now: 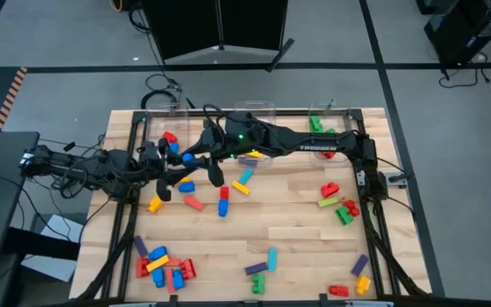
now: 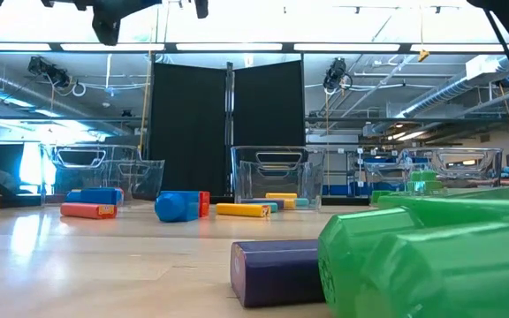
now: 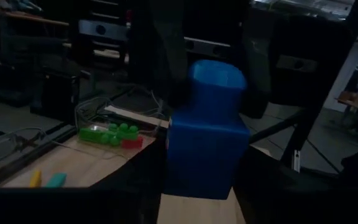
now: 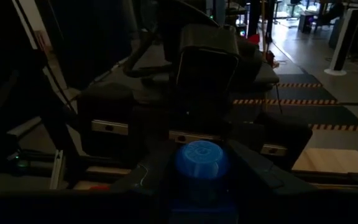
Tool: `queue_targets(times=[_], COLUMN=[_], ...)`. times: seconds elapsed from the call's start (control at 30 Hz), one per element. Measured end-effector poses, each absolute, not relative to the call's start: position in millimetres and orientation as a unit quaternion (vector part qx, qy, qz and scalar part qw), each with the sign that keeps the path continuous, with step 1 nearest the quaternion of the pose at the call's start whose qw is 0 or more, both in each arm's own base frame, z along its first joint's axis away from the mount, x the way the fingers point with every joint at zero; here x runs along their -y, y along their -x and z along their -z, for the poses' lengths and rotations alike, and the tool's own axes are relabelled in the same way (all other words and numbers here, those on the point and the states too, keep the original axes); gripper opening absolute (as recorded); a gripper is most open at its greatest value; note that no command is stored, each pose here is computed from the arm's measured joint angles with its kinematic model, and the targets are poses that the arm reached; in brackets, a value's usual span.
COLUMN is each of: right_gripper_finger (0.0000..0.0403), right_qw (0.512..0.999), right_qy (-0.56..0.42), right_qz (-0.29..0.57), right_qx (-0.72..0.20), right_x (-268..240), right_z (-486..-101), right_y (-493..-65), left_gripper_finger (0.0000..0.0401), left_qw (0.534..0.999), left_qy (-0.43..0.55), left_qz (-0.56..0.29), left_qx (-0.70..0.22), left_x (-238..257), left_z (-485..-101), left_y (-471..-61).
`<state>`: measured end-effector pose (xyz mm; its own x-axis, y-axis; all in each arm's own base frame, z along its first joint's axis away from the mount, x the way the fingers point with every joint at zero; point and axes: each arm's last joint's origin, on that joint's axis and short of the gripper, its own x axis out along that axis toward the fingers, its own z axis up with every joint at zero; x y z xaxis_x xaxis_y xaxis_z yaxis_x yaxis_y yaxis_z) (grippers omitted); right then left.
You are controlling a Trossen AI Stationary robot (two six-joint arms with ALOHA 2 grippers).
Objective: Sort blocks by size
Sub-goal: Put the blue 1 stud game piece into the left transparent bin
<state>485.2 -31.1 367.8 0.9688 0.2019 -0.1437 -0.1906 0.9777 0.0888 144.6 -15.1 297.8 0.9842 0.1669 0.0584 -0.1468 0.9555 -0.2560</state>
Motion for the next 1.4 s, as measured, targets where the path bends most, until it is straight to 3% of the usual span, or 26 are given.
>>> queue_targets(times=[0.1,0.37,0.77,0.97,1.17,1.4], right_gripper_finger=[0.0131,0.0140,0.0221,0.0262,0.0281,0.0271], right_qw=[0.991,0.991,0.991,0.991,0.969,0.909], right_qy=[-0.044,-0.057,-0.076,-0.077,-0.114,-0.154], right_qz=[-0.099,-0.099,-0.077,-0.065,-0.016,0.028], right_qx=[-0.076,-0.075,-0.077,-0.085,-0.219,-0.385], right_x=[31,31,33,43,63,58], right_z=[-368,-369,-368,-381,-396,-378], right_y=[-485,-485,-485,-473,-425,-389], left_gripper_finger=[0.0141,0.0140,0.0139,0.0139,0.0139,0.0139], left_qw=[0.989,0.989,0.989,0.987,0.974,0.928], left_qy=[0.118,0.115,0.117,0.111,0.134,0.162], left_qz=[-0.077,-0.075,-0.074,-0.112,-0.182,-0.318], left_qx=[0.038,0.048,0.051,0.031,-0.012,-0.105], left_x=[16,16,16,14,6,-25], left_z=[-297,-299,-300,-295,-294,-303], left_y=[-146,-147,-147,-147,-144,-128])
